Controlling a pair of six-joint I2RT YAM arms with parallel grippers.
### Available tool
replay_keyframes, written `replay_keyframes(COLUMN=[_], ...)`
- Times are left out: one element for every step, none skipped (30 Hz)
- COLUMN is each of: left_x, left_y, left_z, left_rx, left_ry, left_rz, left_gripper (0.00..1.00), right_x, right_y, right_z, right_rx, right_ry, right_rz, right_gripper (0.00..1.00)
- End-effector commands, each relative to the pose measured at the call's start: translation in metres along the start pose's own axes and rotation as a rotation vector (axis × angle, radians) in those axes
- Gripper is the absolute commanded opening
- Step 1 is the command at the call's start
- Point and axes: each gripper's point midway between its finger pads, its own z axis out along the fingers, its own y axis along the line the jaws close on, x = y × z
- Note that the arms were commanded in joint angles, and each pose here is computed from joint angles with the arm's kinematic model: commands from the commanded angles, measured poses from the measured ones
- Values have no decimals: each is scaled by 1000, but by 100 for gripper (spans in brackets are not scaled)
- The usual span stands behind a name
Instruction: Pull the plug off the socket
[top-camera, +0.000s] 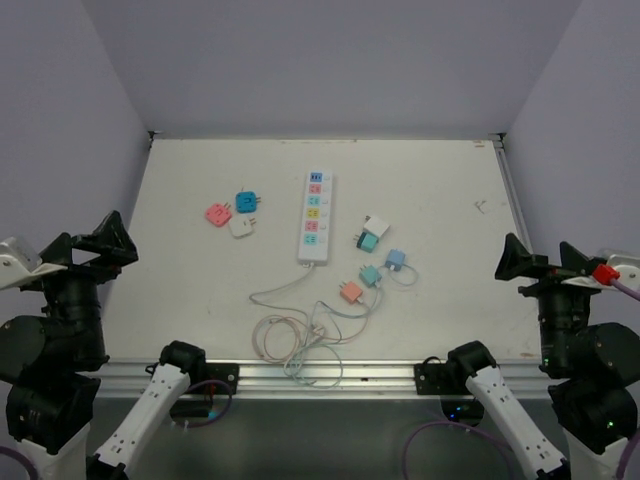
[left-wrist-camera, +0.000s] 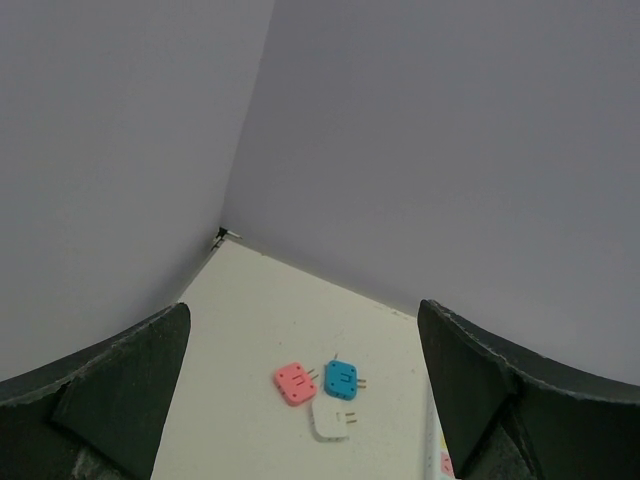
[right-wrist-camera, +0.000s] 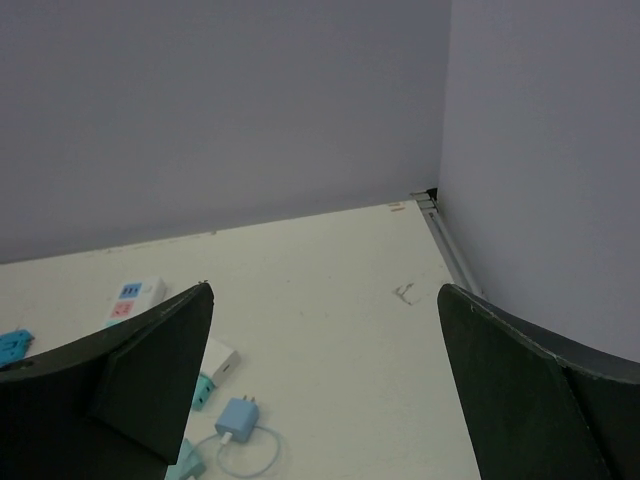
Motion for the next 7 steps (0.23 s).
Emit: replay_keyframes(left_x=[-6, -4, -4, -4, -3, -2, -2], left_y=[-3, -3, -3, -3, -3, -3, -3], left_z=[3, 4, 4, 3, 4, 4, 4], left_rx=[5, 4, 6, 5, 6, 5, 6], left_ry=[-33, -30, -30, -31, -29, -27, -28], left_rz=[-16, -15, -16, -16, -15, -15, -16], left_gripper=[100, 100, 100, 100, 100, 100, 100], right_x=[-4, -3, -2, 0, 1, 2, 3], right_y=[10, 10, 10, 11, 11, 11, 12], right_z=[10, 10, 10, 10, 10, 10, 11], right_rx=[-27, -28, -30, -33, -33, -33, -33], right_ry=[-11, -10, -9, -4, -4, -3, 2], right_rz=[-7, -6, -7, -9, -9, -8, -10], right_gripper=[99, 99, 99, 99, 99, 99, 99])
